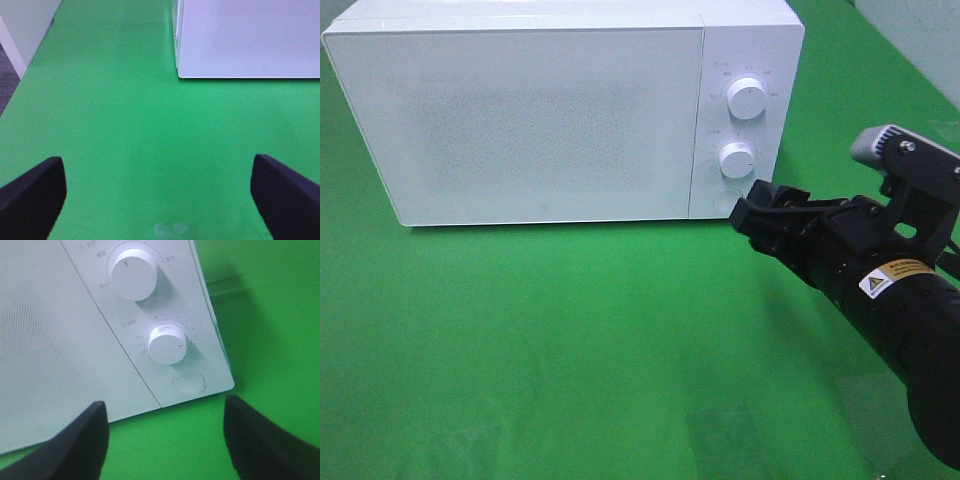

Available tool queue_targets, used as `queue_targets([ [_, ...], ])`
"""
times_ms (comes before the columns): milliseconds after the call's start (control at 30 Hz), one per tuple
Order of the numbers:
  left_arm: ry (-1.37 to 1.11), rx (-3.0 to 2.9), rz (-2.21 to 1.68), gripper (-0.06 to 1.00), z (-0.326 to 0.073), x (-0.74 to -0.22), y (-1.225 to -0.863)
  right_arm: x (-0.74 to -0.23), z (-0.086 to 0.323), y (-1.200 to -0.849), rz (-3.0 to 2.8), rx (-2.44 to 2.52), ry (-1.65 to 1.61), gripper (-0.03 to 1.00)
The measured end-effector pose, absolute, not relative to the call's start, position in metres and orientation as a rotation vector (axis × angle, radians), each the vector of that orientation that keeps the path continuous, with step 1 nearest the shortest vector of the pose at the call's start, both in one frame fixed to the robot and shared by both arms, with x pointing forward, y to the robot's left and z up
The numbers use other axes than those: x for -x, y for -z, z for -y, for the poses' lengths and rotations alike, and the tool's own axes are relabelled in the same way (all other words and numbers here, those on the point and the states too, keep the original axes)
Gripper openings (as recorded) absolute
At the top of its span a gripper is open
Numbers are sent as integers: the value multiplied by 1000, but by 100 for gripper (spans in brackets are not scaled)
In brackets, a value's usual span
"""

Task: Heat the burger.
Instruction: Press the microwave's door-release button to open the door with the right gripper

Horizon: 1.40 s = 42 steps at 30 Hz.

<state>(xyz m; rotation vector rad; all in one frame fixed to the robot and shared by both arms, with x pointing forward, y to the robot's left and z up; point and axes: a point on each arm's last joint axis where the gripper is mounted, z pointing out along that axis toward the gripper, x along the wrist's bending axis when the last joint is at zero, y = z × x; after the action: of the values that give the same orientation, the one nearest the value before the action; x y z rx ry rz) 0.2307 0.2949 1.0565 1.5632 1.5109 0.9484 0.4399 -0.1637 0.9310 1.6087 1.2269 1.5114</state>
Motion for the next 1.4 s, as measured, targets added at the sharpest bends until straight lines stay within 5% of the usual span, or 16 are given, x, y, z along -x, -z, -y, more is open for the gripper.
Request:
queue_targets([
  [267, -948, -1563, -1511, 94, -295, -231, -1056, -440, 164, -931, -685, -2155, -1895, 39],
  [633, -948, -1563, -1511, 94, -295, -231, -1056, -439, 163, -926, -302, -2481, -1996, 3],
  [1400, -948, -1563, -1511, 94, -295, -231, -1056, -477, 165, -908, -205, -2605, -1840, 0],
])
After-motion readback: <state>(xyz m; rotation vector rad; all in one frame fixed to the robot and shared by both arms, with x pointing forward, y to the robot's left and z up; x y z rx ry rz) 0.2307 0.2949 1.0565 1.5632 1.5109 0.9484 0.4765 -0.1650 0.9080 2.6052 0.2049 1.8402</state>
